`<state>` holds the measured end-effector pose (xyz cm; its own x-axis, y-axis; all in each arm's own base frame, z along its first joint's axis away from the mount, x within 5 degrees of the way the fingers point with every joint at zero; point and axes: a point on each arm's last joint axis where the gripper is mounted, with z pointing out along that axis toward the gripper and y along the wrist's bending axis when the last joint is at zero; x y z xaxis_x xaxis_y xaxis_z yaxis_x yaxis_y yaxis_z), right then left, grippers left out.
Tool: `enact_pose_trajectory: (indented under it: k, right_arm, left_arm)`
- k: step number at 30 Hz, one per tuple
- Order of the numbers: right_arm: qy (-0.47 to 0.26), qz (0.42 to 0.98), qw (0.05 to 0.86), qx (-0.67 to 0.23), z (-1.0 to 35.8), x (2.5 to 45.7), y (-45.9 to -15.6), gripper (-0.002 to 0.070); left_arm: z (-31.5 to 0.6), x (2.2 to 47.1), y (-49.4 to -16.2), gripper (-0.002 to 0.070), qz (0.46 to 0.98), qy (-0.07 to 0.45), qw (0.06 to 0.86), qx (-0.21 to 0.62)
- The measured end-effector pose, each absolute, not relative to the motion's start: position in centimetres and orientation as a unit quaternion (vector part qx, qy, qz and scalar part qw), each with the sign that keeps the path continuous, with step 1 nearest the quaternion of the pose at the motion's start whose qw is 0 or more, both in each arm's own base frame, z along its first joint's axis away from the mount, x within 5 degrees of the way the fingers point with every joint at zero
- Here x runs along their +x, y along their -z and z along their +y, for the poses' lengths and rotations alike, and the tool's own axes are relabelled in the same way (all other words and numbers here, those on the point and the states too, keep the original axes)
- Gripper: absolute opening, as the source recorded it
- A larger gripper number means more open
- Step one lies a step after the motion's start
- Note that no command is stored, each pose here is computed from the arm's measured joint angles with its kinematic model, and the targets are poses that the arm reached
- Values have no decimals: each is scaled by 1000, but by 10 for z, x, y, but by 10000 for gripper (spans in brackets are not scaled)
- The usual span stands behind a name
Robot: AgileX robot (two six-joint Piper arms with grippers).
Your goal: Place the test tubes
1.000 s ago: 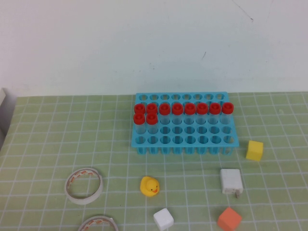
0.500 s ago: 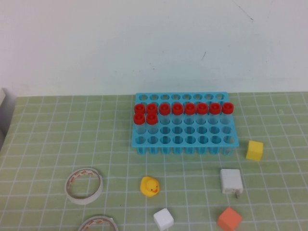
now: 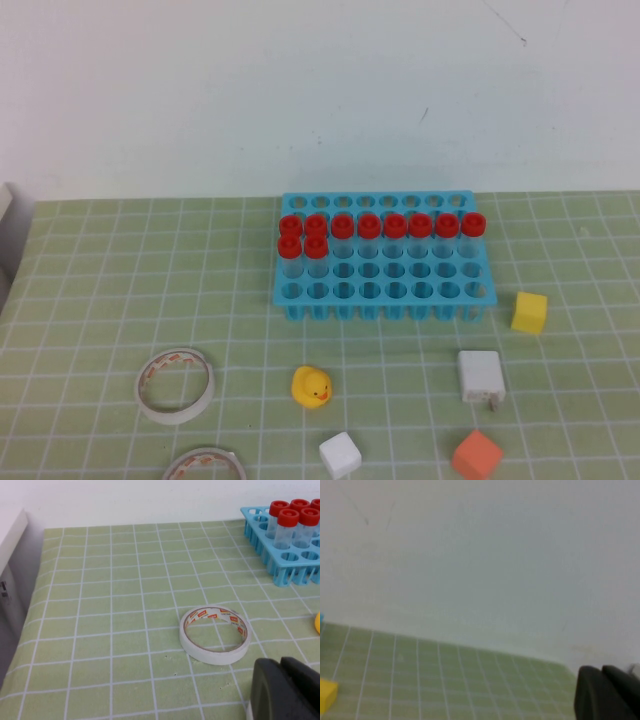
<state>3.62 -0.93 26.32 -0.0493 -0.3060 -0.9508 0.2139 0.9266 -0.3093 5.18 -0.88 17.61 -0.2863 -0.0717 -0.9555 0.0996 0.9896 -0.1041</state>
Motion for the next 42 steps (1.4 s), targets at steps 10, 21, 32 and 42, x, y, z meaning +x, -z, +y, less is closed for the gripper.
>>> enact_pose_trajectory:
  k: [10,21,32,42]
  right_arm:
    - [147,786,600,-22,-12,52,-178,-1]
    - [101,811,576,-16,-8,51,-171,-1]
    - [70,811,580,-22,-5,51,-171,-1]
    - [62,812,581,-10,-5,51,-171,-1]
  left_arm:
    - [-9,52,-176,-1,799,72,597,9]
    - [-9,52,-176,-1,799,72,597,9]
    - [-9,52,-176,-1,799,72,597,9]
    - [-9,52,-176,-1,799,72,597,9]
